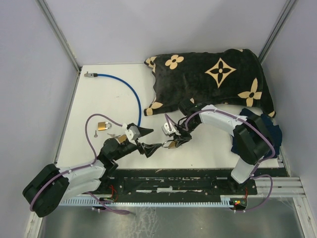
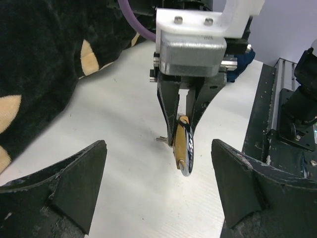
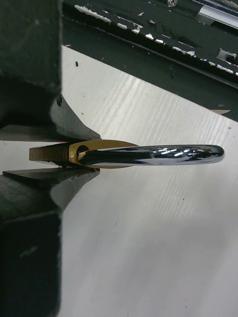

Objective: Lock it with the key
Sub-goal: Lock the lock.

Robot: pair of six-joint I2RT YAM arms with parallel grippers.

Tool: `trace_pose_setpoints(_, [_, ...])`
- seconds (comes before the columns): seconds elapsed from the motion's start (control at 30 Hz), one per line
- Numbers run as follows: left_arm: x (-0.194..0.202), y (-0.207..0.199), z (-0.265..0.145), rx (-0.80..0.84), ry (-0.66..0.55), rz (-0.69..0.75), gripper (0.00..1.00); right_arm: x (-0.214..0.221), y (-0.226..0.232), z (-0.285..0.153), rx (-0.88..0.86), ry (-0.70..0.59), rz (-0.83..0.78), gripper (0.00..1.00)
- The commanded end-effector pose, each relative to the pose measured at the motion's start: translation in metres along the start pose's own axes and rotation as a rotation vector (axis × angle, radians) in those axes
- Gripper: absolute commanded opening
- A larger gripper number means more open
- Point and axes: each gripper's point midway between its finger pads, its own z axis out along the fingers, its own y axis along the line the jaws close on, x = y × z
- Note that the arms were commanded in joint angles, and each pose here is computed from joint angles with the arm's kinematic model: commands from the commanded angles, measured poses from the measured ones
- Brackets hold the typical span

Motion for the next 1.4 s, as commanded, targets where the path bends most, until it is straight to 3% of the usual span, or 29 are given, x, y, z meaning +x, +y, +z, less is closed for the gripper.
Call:
trace_pose_setpoints(0.0, [-0.022, -0.004, 0.004, 0.033, -0.085, 0.099, 0.91, -0.022, -0.007, 0.001, -0.007, -0.043, -0.069, 0.02])
trace_pose_setpoints(0.8, [-0.020, -0.007, -0.001, 0.039, -0.097, 0.090, 0.93, -0.021, -0.006, 0.003, -0.022, -0.033, -0.059, 0.02])
trace_pose_setpoints(1.0, [-0.007, -0.006, 0.004, 0.059, -0.022, 0.140, 0.79, -0.022, -0.005, 0.005, -0.028, -0.039, -0.065, 0.02])
trace_pose_setpoints(1.17, [0.009, -0.010, 0.011, 0.097, 0.037, 0.069, 0.71, -0.024, -0.006, 0.006, -0.024, -0.041, -0.063, 0.02])
trace_pose_setpoints(1.37, [0.010, -0.020, 0.016, 0.135, 0.001, -0.022, 0.67, -0.020, -0.011, 0.008, -0.014, -0.030, -0.032, 0.02])
